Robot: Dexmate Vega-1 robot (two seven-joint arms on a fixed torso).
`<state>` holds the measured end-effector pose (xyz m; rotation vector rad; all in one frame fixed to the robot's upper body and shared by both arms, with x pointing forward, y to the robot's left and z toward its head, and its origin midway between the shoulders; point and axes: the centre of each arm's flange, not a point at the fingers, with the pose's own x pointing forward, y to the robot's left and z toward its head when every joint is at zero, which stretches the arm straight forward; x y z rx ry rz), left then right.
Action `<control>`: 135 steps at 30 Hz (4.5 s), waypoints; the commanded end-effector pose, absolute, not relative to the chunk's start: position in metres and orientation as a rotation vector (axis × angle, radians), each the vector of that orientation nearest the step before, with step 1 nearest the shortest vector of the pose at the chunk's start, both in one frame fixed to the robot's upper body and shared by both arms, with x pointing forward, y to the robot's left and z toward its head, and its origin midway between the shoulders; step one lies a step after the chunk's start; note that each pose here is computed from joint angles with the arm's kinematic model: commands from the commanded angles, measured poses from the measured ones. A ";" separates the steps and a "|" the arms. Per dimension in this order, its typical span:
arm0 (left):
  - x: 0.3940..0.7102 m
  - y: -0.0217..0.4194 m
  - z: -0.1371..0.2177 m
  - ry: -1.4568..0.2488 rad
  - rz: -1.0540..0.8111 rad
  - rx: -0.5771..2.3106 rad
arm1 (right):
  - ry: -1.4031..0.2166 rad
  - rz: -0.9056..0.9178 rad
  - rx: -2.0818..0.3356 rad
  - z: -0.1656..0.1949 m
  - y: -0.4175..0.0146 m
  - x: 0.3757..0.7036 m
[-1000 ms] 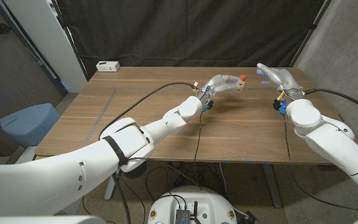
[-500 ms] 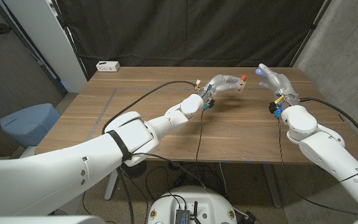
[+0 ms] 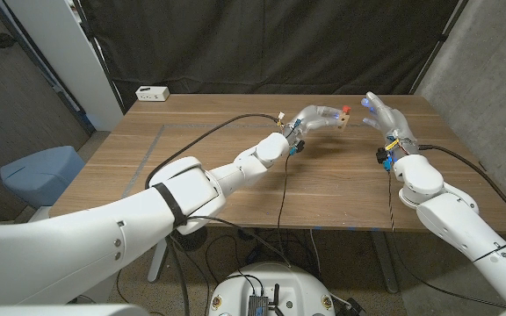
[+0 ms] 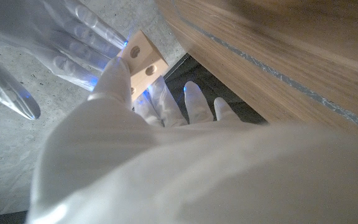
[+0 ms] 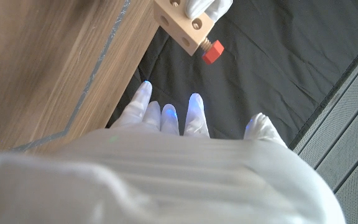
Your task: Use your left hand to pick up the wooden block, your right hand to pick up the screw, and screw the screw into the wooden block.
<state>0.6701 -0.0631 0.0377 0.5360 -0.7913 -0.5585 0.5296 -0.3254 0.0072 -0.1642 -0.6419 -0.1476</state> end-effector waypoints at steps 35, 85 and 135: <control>0.654 -0.063 0.017 -0.869 -0.610 0.503 | -0.684 -0.097 -0.034 -0.034 -0.312 0.511; 0.661 -0.068 0.017 -0.806 -0.631 0.525 | -0.650 -0.053 0.006 -0.049 -0.297 0.523; 0.657 -0.076 0.013 -0.807 -0.646 0.529 | -0.671 -0.059 0.039 -0.056 -0.302 0.514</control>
